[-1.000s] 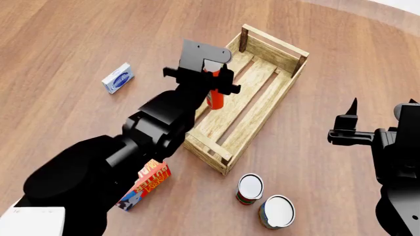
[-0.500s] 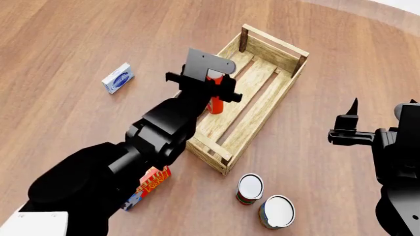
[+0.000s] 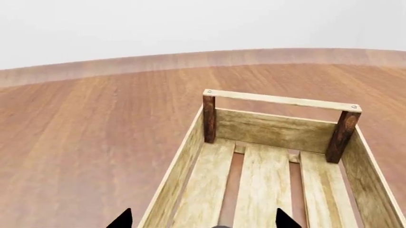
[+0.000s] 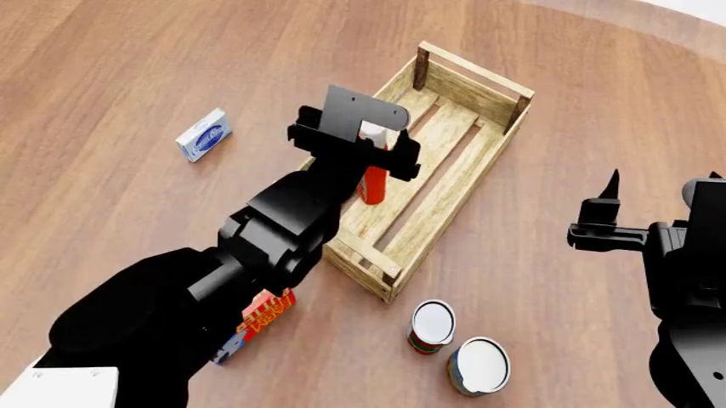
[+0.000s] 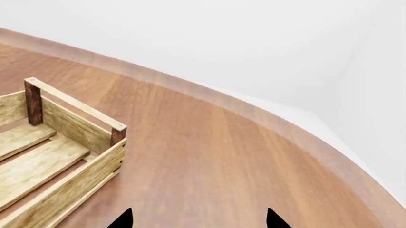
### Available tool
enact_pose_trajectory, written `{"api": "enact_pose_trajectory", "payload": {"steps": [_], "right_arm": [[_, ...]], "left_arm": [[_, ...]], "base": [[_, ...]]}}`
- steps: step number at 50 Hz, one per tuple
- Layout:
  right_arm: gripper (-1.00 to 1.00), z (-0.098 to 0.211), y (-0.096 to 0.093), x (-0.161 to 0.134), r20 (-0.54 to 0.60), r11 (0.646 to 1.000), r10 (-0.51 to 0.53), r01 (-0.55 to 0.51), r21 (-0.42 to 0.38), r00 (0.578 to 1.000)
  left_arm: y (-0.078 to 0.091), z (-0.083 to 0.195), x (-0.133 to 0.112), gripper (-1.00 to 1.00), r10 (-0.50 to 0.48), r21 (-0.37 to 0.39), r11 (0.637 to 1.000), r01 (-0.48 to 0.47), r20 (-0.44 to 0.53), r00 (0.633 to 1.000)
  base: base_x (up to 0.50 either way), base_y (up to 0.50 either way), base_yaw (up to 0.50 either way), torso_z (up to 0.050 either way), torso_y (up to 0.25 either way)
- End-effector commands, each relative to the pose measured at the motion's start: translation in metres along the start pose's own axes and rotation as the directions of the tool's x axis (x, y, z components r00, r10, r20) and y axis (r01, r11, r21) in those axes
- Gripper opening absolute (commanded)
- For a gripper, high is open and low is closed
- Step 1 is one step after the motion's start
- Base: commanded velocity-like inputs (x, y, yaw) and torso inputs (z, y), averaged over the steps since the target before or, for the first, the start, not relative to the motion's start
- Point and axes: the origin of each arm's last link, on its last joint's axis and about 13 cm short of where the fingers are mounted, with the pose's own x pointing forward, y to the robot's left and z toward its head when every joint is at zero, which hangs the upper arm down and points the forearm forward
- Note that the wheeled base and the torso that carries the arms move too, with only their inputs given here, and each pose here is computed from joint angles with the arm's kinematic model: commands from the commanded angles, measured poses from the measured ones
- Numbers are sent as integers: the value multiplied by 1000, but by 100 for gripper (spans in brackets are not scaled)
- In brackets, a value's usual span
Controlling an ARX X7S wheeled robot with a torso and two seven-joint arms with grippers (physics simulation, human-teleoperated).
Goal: Pick up the ketchup, and put it in the wooden tray.
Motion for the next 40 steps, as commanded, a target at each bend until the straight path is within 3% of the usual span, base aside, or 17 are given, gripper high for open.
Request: {"api": "enact_pose_trajectory", "payload": {"steps": [1, 12, 40], "right_arm": [[100, 0, 0, 0, 1, 1000, 0, 0, 0, 1000], [100, 0, 0, 0, 3, 1000, 0, 0, 1, 1000], [100, 0, 0, 0, 17, 1000, 12, -12, 3, 1000]], "left_arm": [[0, 1, 0, 100, 1, 0, 1000, -1, 0, 1000], [-1, 1, 0, 100, -1, 0, 1000, 1, -8, 1000], [-1, 7, 1, 100, -33, -11, 999, 33, -30, 999]], "base": [[0, 0, 0, 0, 0], [0, 0, 0, -3, 25], [0, 0, 0, -36, 248]]}}
